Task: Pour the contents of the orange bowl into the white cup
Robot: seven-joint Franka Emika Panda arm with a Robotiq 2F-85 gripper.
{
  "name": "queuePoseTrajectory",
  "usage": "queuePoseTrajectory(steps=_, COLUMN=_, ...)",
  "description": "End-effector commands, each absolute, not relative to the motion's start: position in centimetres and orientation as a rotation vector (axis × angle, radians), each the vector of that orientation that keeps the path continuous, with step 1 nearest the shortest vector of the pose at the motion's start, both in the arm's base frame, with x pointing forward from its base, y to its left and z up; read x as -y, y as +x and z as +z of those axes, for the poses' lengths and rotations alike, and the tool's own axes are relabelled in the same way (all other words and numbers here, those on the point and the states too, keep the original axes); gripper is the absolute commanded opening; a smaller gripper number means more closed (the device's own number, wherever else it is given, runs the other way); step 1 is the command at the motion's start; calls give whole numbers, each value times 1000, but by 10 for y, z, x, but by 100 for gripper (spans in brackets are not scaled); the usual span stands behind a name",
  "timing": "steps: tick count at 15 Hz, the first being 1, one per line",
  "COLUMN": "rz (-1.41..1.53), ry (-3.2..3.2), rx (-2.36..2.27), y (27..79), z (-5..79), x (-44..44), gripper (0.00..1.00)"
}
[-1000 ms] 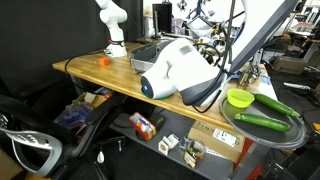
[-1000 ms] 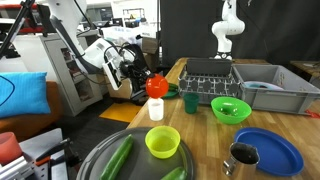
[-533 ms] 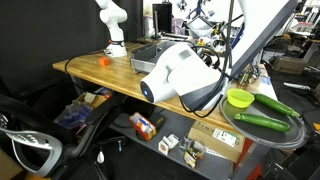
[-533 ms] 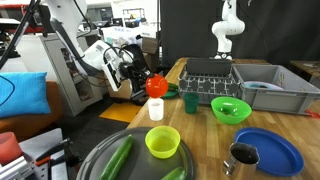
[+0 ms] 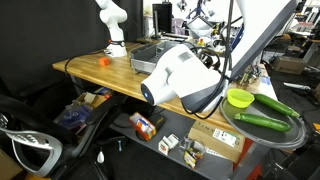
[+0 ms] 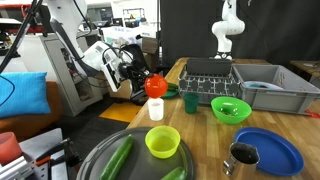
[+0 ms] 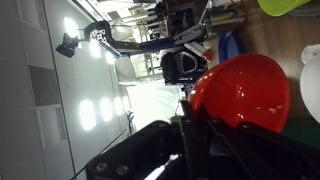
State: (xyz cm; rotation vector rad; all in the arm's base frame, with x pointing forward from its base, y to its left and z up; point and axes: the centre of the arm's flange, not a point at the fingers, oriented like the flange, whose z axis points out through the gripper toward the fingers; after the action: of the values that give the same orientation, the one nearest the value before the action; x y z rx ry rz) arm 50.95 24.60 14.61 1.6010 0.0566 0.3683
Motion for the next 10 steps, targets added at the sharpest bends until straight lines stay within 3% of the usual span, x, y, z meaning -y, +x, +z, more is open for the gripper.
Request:
queuePoseTrajectory(steps=1, rz=370, ry=1572, rx=-66, y=510, z=145, x=-247, gripper=2)
queuePoseTrajectory(steps=10, rz=363, ry=1657, rx=23, y=522, z=171, x=-240, gripper=2)
